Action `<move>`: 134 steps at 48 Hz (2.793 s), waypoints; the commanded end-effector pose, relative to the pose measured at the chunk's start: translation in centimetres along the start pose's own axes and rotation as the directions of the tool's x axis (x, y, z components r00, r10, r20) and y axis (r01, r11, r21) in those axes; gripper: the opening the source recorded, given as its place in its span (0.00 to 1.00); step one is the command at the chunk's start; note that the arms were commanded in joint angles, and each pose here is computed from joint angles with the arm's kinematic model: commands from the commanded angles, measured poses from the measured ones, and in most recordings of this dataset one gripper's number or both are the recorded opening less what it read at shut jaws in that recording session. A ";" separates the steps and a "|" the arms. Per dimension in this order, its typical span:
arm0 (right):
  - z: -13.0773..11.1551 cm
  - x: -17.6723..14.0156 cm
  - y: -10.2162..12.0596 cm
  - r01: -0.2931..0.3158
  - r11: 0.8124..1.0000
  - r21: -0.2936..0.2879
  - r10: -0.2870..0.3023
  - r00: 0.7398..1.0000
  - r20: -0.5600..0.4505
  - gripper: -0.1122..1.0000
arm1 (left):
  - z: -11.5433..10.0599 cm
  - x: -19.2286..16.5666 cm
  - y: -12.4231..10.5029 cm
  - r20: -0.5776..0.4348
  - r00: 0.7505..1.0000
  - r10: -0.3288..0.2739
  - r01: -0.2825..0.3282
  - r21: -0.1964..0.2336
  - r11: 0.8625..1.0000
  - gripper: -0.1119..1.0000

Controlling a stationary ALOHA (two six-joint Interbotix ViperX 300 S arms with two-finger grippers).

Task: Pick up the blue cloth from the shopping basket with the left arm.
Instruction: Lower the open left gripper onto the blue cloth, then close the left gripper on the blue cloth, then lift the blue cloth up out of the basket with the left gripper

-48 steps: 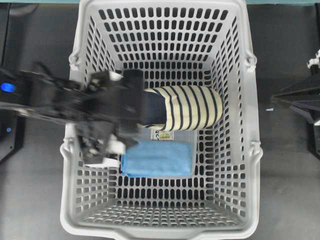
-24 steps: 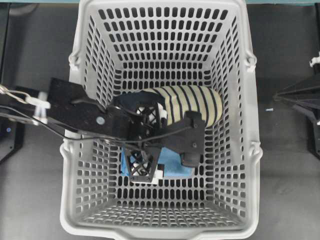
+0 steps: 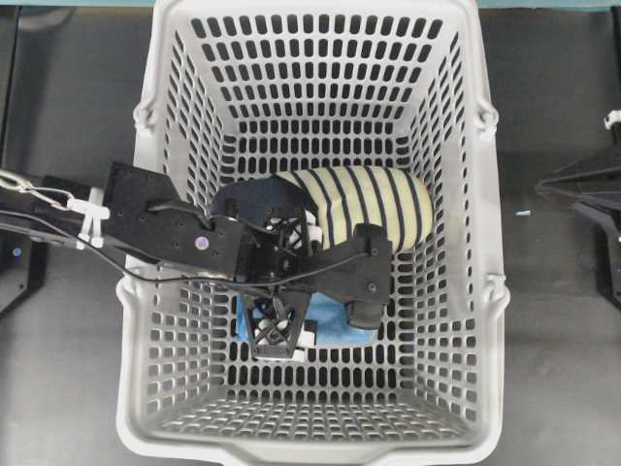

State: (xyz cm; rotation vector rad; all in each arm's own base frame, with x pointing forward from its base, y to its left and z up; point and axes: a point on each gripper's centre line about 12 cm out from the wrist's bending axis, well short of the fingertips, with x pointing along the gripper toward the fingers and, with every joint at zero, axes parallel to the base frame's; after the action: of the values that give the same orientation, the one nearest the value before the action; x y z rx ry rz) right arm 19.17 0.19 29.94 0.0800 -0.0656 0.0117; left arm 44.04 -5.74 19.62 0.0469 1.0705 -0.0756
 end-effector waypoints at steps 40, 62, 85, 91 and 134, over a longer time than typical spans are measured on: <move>1.1 0.0 0.1 -0.005 1.000 0.008 0.005 0.999 0.038 0.11 | 7.5 -16.3 -2.1 0.223 0.974 -0.035 0.025 0.045 0.999 0.21; 0.9 -0.1 0.1 -0.006 1.000 0.009 0.006 0.999 0.033 0.11 | 8.7 -24.1 -2.5 0.267 0.963 -0.048 0.038 0.043 0.998 0.21; 0.7 -0.2 0.2 -0.007 1.000 0.008 0.007 1.000 0.027 0.11 | 8.2 -22.8 -2.4 0.230 0.972 -0.040 0.031 0.045 0.999 0.21; 0.6 -0.2 0.2 -0.007 1.000 0.008 0.007 1.000 0.026 0.11 | 8.2 -22.9 -2.1 0.232 0.972 -0.036 0.029 0.035 0.999 0.21; 1.0 -0.6 0.2 -0.008 1.000 0.010 0.008 0.999 0.032 0.11 | 7.5 -22.5 2.1 0.210 0.977 0.033 -0.023 -0.047 0.999 0.21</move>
State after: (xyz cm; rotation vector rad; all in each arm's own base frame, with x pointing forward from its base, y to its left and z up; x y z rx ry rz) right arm 18.40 0.26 30.51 0.0849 -0.0914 0.0171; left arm 40.74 -3.56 41.58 0.0178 0.8960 -0.0353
